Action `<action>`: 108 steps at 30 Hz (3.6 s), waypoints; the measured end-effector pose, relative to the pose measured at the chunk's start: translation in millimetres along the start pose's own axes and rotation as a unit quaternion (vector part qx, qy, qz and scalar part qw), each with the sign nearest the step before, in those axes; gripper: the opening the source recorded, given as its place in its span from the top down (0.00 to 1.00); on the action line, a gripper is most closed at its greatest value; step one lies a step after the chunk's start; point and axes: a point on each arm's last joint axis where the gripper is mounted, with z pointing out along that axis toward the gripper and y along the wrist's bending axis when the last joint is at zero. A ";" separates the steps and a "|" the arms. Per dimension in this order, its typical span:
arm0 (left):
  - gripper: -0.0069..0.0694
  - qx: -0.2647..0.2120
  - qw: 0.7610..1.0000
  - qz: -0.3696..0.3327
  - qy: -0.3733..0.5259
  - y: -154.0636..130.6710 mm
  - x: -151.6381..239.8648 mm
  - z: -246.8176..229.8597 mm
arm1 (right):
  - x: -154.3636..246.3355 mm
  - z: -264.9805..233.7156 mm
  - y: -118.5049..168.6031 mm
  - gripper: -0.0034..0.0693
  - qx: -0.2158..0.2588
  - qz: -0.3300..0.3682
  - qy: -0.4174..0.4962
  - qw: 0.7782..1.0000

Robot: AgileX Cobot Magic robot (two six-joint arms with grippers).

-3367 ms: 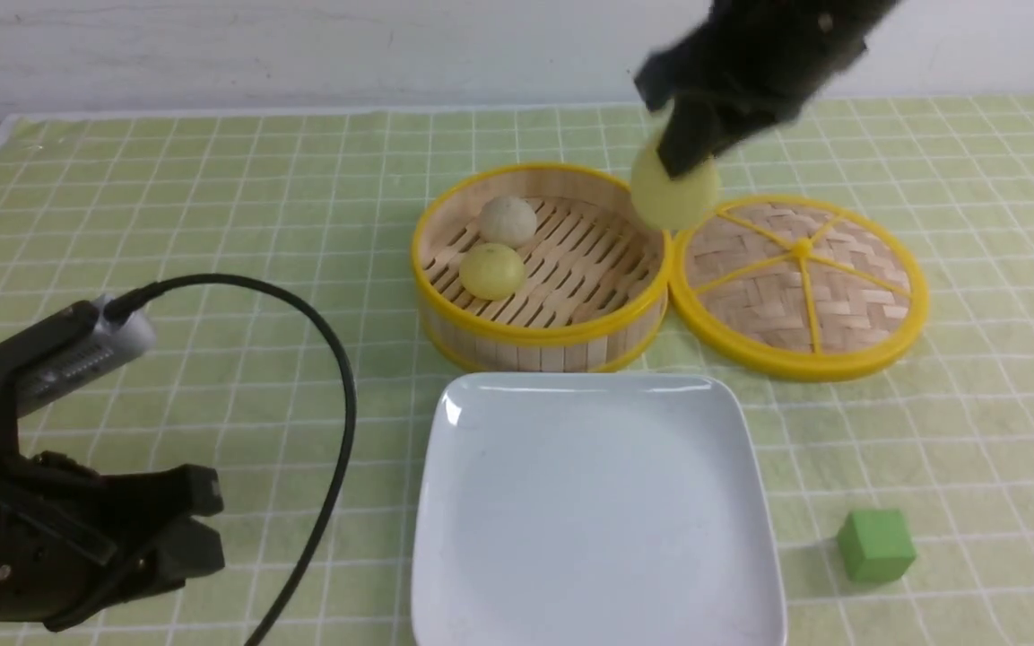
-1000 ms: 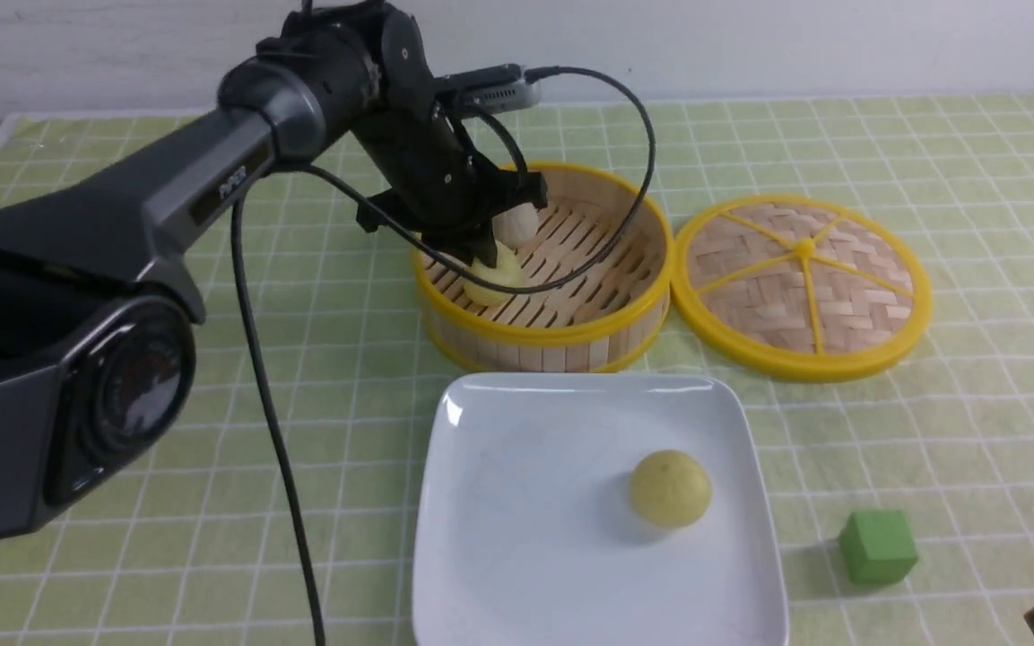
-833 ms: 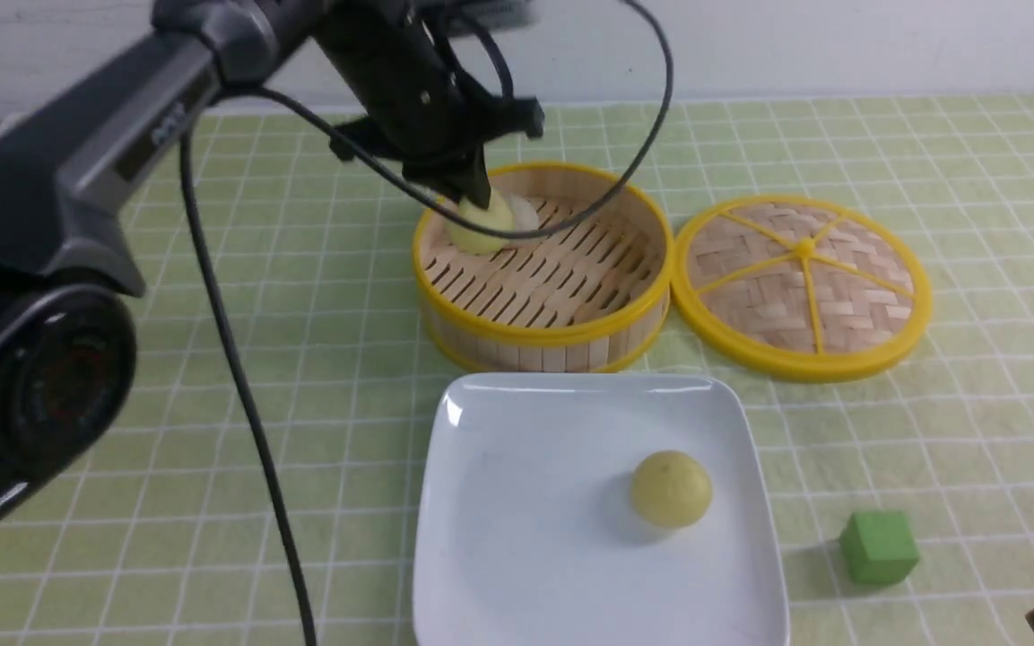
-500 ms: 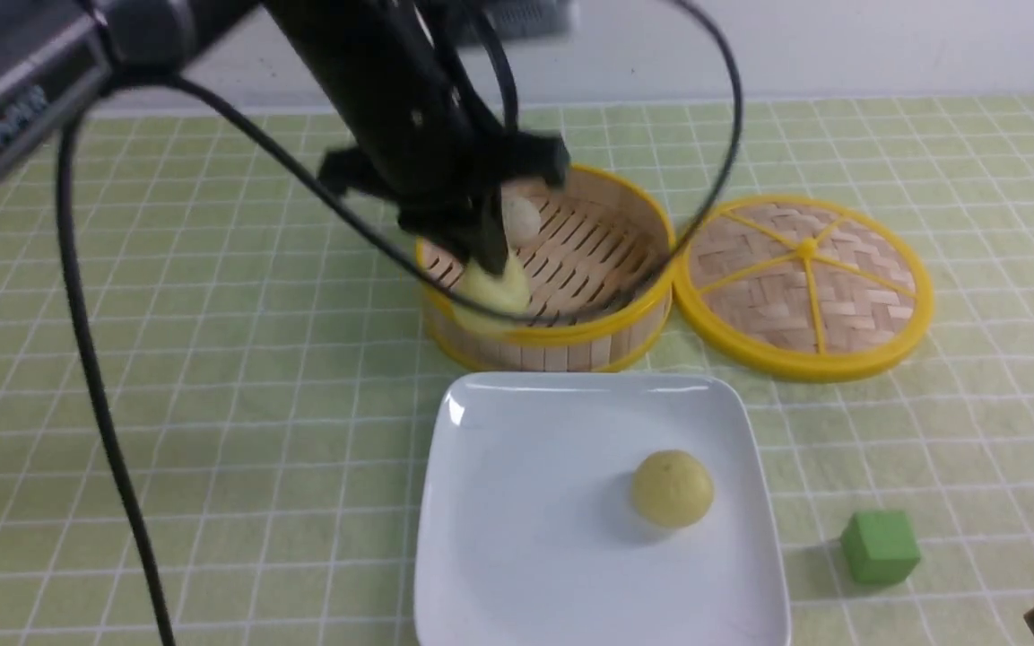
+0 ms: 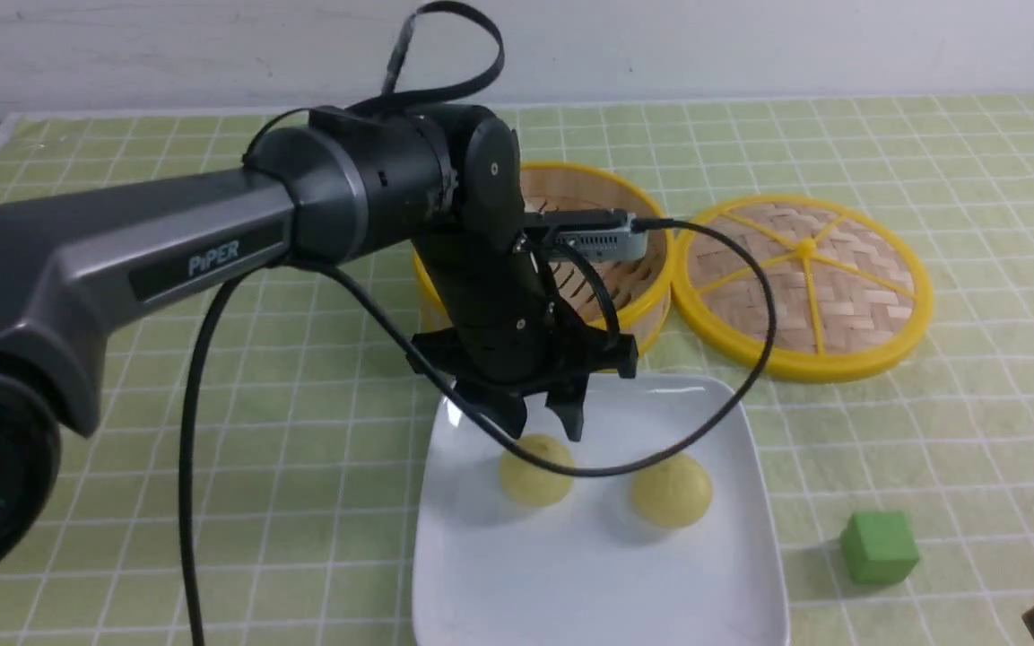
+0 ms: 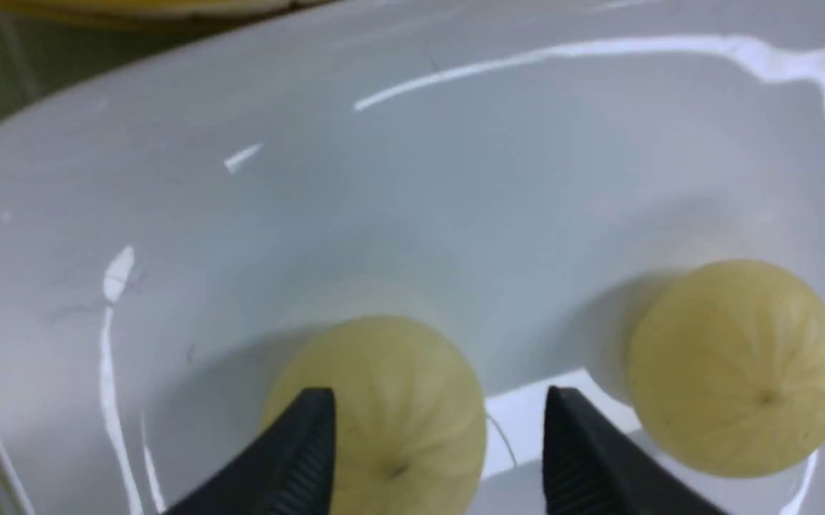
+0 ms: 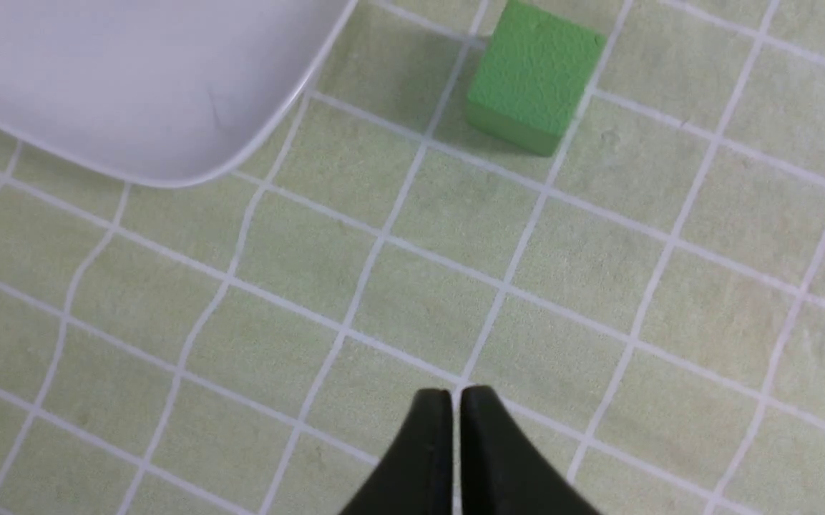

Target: Put the steamed buns into the plate on the green tablecloth.

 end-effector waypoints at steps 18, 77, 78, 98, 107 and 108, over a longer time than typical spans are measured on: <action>0.85 0.004 0.985 -0.070 -0.157 64.5 -139.6 -48.8 | -2.3 0.0 -0.1 0.85 0.000 0.000 -0.013 1.000; 0.86 0.009 0.992 0.121 0.041 -15.1 103.7 -72.4 | -2.8 0.0 1.8 0.76 -0.010 0.015 -0.016 1.000; 0.86 0.010 0.992 0.123 0.042 -15.9 104.6 -70.0 | -2.8 0.0 1.8 0.76 -0.010 0.015 -0.016 1.000; 0.25 -0.037 0.988 0.147 0.041 -37.3 90.0 5.1 | 41.0 -66.1 8.0 0.97 -0.014 -0.010 -0.143 0.990; 0.17 -0.108 0.981 0.162 0.015 -40.0 66.9 -35.5 | 86.7 -96.2 4.4 0.97 0.012 -0.001 -0.219 0.976; 0.18 -0.112 0.980 0.163 0.014 -40.3 65.8 -38.1 | 90.4 -99.1 3.4 0.97 0.017 0.001 -0.236 0.971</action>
